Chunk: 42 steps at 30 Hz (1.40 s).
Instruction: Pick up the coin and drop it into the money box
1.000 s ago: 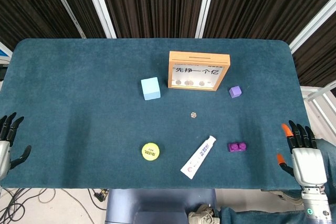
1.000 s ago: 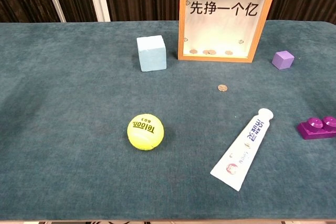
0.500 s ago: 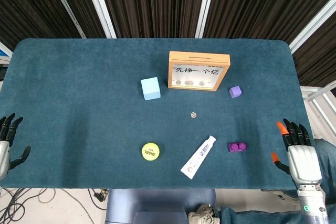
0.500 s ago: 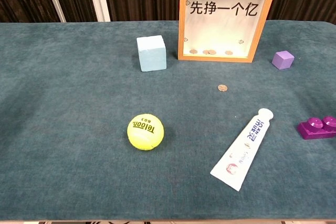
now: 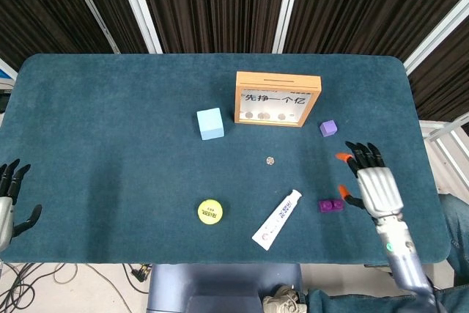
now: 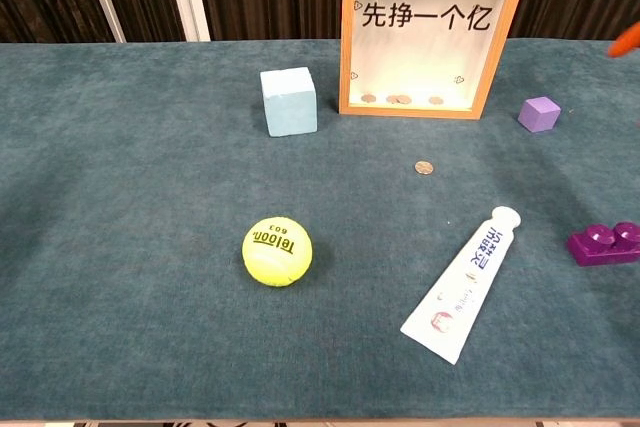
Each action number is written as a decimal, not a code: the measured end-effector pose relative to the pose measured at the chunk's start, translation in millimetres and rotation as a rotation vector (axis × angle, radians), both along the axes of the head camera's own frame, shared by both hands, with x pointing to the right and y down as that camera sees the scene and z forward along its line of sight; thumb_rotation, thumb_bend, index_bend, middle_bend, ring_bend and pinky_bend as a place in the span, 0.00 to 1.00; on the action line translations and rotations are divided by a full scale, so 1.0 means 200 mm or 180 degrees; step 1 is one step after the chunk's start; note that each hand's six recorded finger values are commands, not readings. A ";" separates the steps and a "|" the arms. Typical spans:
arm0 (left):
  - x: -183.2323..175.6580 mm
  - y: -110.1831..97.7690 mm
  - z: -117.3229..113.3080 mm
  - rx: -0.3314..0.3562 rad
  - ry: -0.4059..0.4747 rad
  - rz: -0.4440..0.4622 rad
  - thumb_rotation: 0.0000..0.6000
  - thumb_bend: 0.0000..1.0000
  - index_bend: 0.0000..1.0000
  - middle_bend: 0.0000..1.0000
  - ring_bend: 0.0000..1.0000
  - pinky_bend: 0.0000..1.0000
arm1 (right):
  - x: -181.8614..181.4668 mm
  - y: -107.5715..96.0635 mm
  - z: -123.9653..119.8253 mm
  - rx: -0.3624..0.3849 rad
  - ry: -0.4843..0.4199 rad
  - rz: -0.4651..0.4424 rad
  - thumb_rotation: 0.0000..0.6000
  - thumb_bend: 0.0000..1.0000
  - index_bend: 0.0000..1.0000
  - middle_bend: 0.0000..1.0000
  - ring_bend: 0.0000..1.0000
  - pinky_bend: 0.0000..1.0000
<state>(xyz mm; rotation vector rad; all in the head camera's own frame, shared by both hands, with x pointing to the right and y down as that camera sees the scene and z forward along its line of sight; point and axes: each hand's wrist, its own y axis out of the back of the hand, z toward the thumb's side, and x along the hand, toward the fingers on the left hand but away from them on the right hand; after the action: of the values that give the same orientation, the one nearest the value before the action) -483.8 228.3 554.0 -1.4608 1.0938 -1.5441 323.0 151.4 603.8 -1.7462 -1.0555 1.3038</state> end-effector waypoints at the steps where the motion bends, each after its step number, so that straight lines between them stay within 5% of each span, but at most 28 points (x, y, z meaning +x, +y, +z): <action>1: 0.00 0.00 0.00 -0.0001 0.0002 -0.0020 1.00 0.33 0.12 0.01 0.00 0.00 | -0.02 -0.02 0.02 -0.0010 -0.0014 0.0001 1.00 0.39 0.27 0.12 0.10 0.16; 4: -0.01 0.00 0.00 -0.0005 -0.0004 -0.0051 1.00 0.34 0.12 0.01 0.00 0.00 | -0.05 -0.05 0.11 -0.0098 -0.0002 -0.0014 1.00 0.39 0.27 0.12 0.10 0.02; 7: -0.01 0.00 0.01 -0.0020 -0.0009 -0.0072 1.00 0.34 0.12 0.01 0.00 0.00 | -0.09 -0.06 0.19 -0.0220 0.0039 -0.0054 1.00 0.39 0.27 0.12 0.10 0.00; 13: -0.02 0.00 0.01 -0.0026 -0.0020 -0.0106 1.00 0.34 0.12 0.01 0.00 0.00 | -0.16 -0.08 0.31 -0.0436 0.0175 -0.0188 1.00 0.39 0.17 0.12 0.10 0.00; 28: -0.02 0.00 0.01 -0.0056 -0.0045 -0.0144 1.00 0.34 0.12 0.01 0.00 0.00 | -0.30 -0.08 0.50 -0.0750 0.0401 -0.0451 1.00 0.39 0.21 0.12 0.05 0.00; 42: -0.03 0.00 0.01 -0.0078 -0.0055 -0.0195 1.00 0.34 0.12 0.01 0.00 0.00 | -0.48 -0.15 0.62 -0.0791 0.0399 -0.0643 1.00 0.39 0.26 0.12 0.05 0.00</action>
<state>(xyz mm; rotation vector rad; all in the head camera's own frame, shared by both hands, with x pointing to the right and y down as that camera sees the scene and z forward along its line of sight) -489.9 228.9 556.5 -1.4396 1.1227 -1.6149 226.7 120.9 728.0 -1.8695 -0.6502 1.4410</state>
